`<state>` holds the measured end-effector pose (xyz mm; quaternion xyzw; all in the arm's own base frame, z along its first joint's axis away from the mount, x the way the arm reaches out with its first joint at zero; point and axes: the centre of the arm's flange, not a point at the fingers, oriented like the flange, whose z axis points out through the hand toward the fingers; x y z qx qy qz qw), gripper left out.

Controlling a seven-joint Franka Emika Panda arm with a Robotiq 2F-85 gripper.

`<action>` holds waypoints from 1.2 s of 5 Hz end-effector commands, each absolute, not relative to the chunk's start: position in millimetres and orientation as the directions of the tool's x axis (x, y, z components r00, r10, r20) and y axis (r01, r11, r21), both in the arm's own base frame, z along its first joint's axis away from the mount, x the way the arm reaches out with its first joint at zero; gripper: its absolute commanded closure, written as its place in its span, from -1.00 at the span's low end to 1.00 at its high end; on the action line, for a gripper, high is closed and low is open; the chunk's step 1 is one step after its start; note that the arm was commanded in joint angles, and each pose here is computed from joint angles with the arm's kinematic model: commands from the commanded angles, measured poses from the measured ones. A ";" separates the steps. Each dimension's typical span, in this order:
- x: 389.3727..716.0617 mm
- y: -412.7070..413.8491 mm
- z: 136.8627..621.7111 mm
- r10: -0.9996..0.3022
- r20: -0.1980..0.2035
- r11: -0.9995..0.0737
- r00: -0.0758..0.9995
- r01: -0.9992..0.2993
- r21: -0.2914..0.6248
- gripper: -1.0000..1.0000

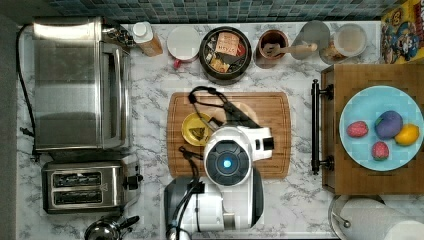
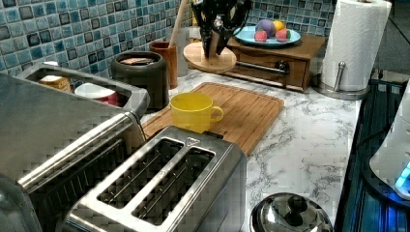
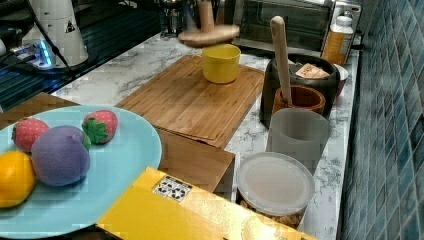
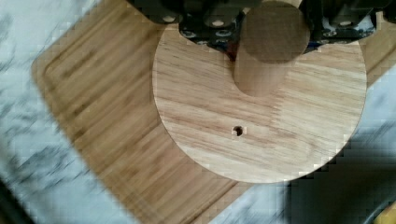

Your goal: Open the lid of the tea container.

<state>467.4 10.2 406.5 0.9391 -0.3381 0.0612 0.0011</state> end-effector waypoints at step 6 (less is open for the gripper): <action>526.9 -1.1 623.2 -0.748 0.263 -0.662 0.610 -0.715 -0.224 1.00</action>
